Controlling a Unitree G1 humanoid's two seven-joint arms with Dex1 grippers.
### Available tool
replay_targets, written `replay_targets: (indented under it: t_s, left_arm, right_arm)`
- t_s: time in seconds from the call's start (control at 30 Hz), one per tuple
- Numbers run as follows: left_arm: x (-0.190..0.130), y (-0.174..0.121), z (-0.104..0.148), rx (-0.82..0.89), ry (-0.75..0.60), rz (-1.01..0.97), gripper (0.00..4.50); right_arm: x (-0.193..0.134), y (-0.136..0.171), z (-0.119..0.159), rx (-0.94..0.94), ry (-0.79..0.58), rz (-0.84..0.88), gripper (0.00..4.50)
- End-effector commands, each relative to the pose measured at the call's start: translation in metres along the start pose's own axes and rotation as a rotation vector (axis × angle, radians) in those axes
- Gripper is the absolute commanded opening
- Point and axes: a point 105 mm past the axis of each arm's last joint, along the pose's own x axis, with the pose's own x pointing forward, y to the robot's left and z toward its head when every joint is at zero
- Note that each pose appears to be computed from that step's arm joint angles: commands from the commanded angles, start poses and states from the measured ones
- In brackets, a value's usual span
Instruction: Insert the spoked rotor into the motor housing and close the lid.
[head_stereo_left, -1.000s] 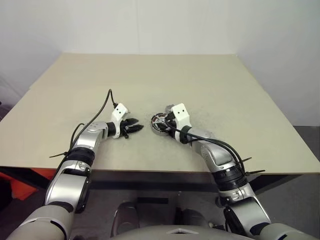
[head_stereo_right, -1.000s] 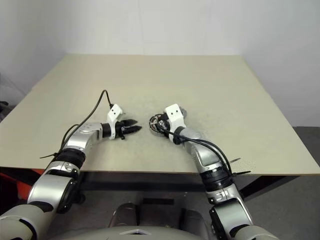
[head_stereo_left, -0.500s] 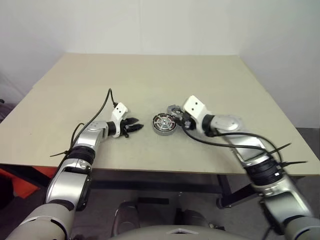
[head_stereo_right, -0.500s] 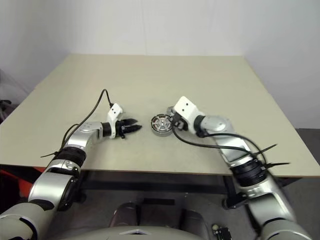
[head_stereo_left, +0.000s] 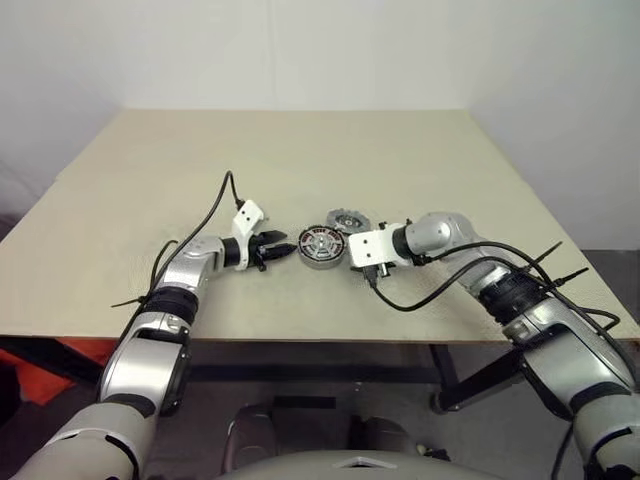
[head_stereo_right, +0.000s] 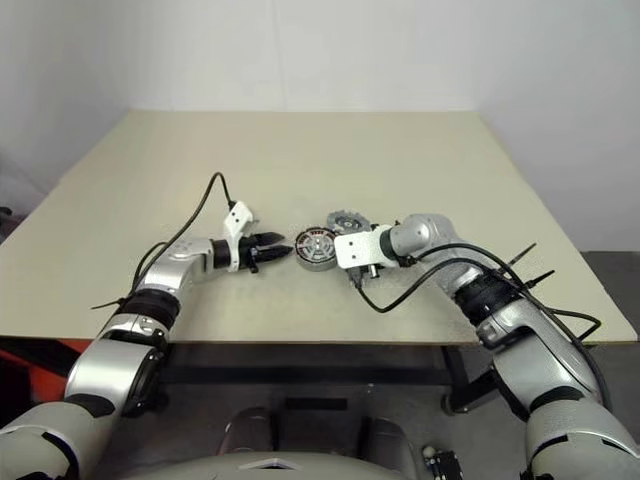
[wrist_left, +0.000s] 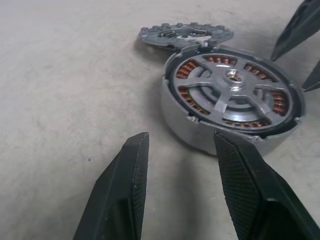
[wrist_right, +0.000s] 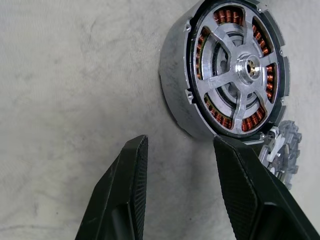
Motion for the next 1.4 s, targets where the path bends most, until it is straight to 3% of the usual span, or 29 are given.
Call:
replay_targets:
  t_s: [0.03,0.57,1.1,1.33,1.4]
  left_arm:
    - [-0.005,0.003,0.009,0.028,-0.035,0.019,2.20]
    - [-0.006,0.000,0.006,0.016,-0.030,0.030,2.20]
    - [-0.009,0.003,0.006,0.014,-0.033,0.056,2.20]
    - [-0.012,0.007,0.005,0.010,-0.036,0.080,2.20]
    - [-0.012,0.008,0.006,0.010,-0.038,0.082,2.20]
  right_arm:
    - [-0.002,-0.014,0.012,-0.080,-0.021,-0.019,2.09]
    - [-0.011,-0.040,0.027,-0.143,-0.037,-0.095,2.09]
    - [0.024,-0.007,0.004,-0.040,-0.019,0.045,2.09]
    - [0.024,-0.010,0.010,-0.058,-0.046,0.025,0.09]
    - [0.025,-0.017,0.011,-0.054,-0.044,-0.023,0.02]
